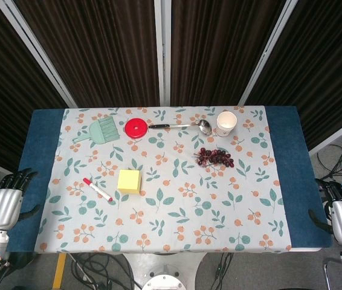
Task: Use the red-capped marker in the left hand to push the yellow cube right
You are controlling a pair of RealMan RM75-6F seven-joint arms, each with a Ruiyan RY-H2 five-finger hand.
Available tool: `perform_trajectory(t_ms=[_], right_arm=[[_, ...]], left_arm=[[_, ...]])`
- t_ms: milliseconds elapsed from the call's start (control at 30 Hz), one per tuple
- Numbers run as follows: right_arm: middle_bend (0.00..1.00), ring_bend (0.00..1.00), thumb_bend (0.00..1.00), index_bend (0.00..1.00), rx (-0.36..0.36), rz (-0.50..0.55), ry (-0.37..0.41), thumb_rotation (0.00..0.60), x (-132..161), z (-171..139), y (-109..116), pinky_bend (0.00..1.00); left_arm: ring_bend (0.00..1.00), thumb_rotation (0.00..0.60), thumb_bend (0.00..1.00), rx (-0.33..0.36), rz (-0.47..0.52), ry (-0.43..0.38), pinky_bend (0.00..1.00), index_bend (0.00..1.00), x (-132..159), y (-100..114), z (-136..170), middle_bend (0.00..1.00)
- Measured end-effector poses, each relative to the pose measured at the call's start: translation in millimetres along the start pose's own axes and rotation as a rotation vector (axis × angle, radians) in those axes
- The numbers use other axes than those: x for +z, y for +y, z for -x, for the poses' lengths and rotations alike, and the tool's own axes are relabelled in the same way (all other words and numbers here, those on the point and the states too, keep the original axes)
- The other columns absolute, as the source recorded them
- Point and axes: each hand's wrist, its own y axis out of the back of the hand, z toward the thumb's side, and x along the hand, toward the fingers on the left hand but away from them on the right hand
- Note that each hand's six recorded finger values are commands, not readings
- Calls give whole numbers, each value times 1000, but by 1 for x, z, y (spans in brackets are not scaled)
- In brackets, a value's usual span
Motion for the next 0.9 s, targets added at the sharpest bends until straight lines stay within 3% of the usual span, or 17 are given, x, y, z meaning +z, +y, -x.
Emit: perform_trajectory(t_ms=[433, 667, 900], right_arm=[[237, 161, 176, 166, -20, -7, 16, 600, 4, 4, 7, 292], [236, 161, 176, 167, -38, -17, 48, 600, 7, 13, 16, 292], [236, 161, 176, 167, -42, -16, 78, 600, 11, 20, 21, 292]], left_arm=[[182, 600, 213, -8, 18, -24, 212, 245, 0, -2, -1, 255], [183, 600, 260, -22, 35, -121, 212, 302, 10, -3, -28, 327], [221, 600, 319, -82, 36, -247, 255, 335, 28, -19, -68, 358]])
